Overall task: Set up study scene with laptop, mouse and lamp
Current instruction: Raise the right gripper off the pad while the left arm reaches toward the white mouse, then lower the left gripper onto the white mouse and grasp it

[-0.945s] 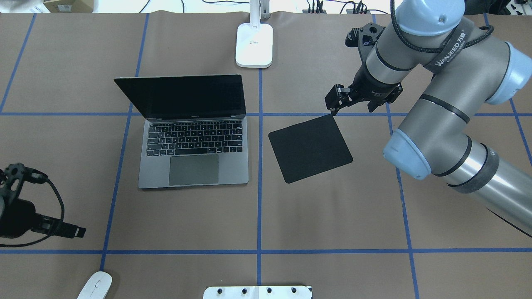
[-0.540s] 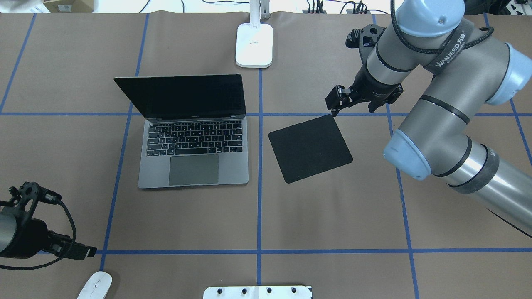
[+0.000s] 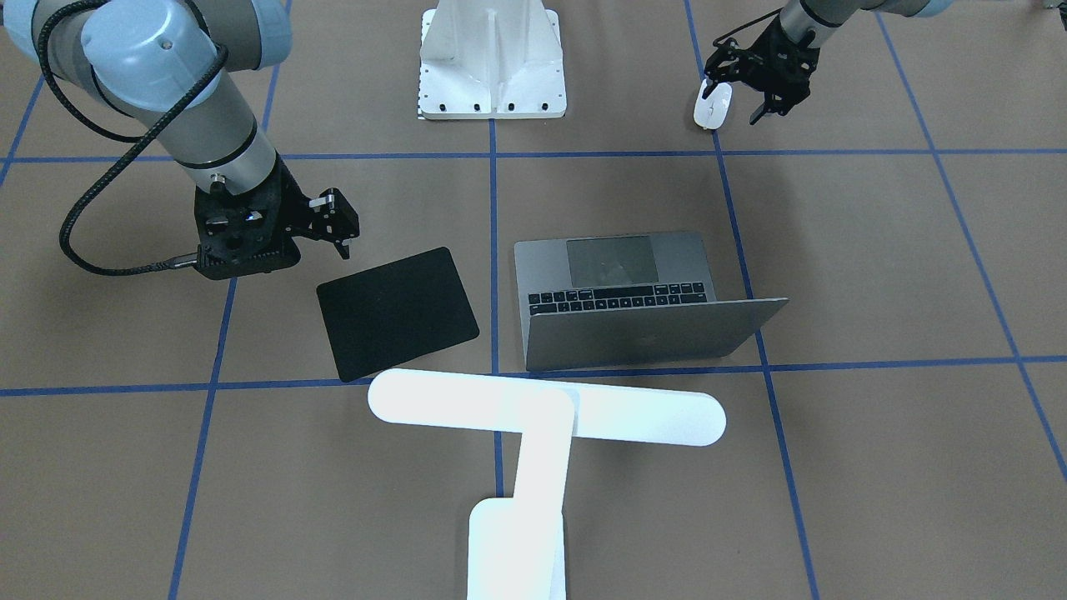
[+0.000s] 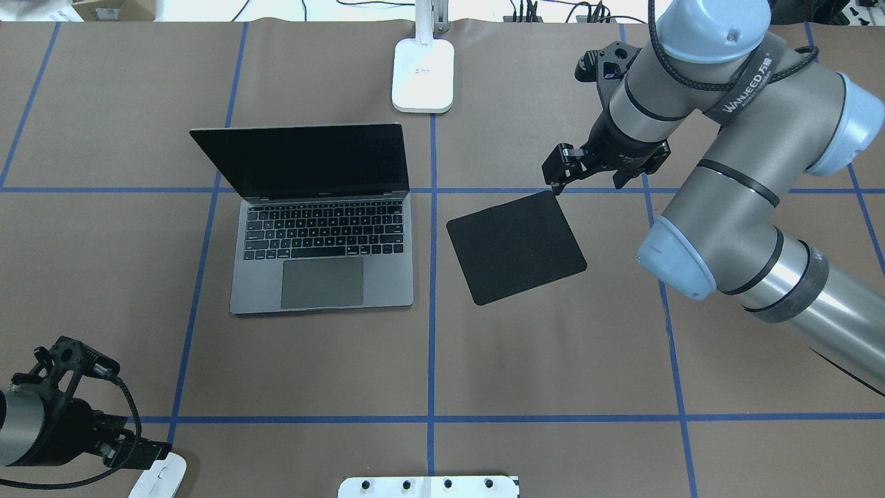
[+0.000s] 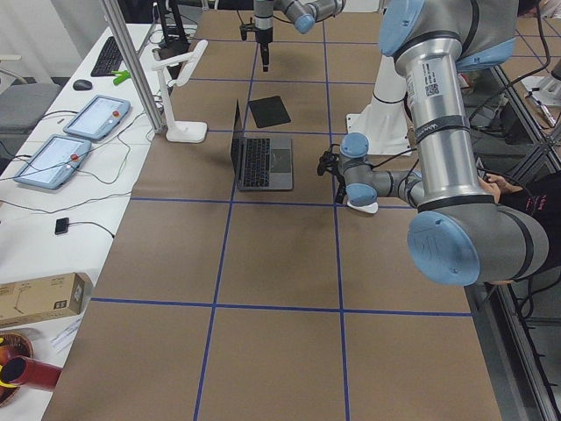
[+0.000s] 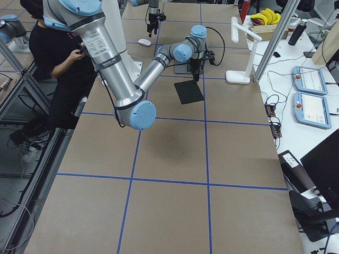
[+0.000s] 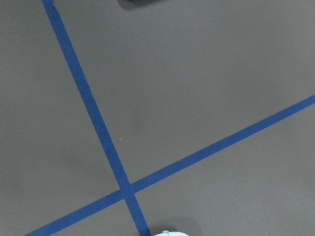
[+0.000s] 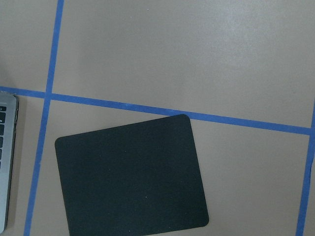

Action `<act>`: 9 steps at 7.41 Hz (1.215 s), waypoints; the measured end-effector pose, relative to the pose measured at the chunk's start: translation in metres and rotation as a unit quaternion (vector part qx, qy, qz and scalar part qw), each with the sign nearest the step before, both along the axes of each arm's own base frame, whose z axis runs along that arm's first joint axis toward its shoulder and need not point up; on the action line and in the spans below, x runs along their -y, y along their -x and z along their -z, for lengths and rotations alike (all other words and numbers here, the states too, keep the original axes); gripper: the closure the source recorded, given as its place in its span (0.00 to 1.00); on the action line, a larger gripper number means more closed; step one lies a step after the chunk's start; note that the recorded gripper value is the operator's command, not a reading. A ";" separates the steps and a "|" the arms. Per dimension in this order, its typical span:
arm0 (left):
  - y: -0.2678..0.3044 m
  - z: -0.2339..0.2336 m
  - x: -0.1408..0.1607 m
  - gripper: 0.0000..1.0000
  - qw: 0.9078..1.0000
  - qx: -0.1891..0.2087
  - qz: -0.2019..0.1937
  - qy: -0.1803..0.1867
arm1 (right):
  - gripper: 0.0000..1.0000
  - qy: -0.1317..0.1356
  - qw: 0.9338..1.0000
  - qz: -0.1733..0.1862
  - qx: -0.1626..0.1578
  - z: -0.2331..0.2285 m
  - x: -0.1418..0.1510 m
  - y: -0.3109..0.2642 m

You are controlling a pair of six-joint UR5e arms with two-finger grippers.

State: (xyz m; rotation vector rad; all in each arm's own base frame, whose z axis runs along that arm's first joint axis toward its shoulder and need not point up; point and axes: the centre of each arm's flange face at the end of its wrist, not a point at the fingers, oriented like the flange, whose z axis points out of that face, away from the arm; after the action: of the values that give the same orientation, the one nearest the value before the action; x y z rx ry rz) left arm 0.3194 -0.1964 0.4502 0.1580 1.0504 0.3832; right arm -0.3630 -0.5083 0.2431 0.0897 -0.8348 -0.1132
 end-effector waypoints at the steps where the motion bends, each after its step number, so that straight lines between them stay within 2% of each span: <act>1: -0.002 -0.002 -0.007 0.00 1.000 0.003 -0.008 -0.001 | 0.00 0.001 1.000 0.000 -0.001 -0.002 0.000 0.000; 4: -0.009 -0.010 -0.026 0.00 0.999 0.019 -0.028 0.019 | 0.00 0.003 1.000 0.000 -0.004 -0.005 0.000 0.000; 7: -0.023 -0.017 -0.037 0.00 0.997 0.035 -0.026 0.056 | 0.00 0.004 1.000 0.000 -0.005 -0.006 0.000 0.001; 9: -0.030 -0.020 -0.037 0.01 0.997 0.037 -0.025 0.064 | 0.00 0.003 1.000 0.000 -0.005 -0.006 0.000 0.001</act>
State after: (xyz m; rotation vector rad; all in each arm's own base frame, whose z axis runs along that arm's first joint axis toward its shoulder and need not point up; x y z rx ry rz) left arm 0.3495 -0.1591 0.4700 0.0035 1.0046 0.3622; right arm -0.3635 -0.5086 0.2496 0.0825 -0.8250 -0.1107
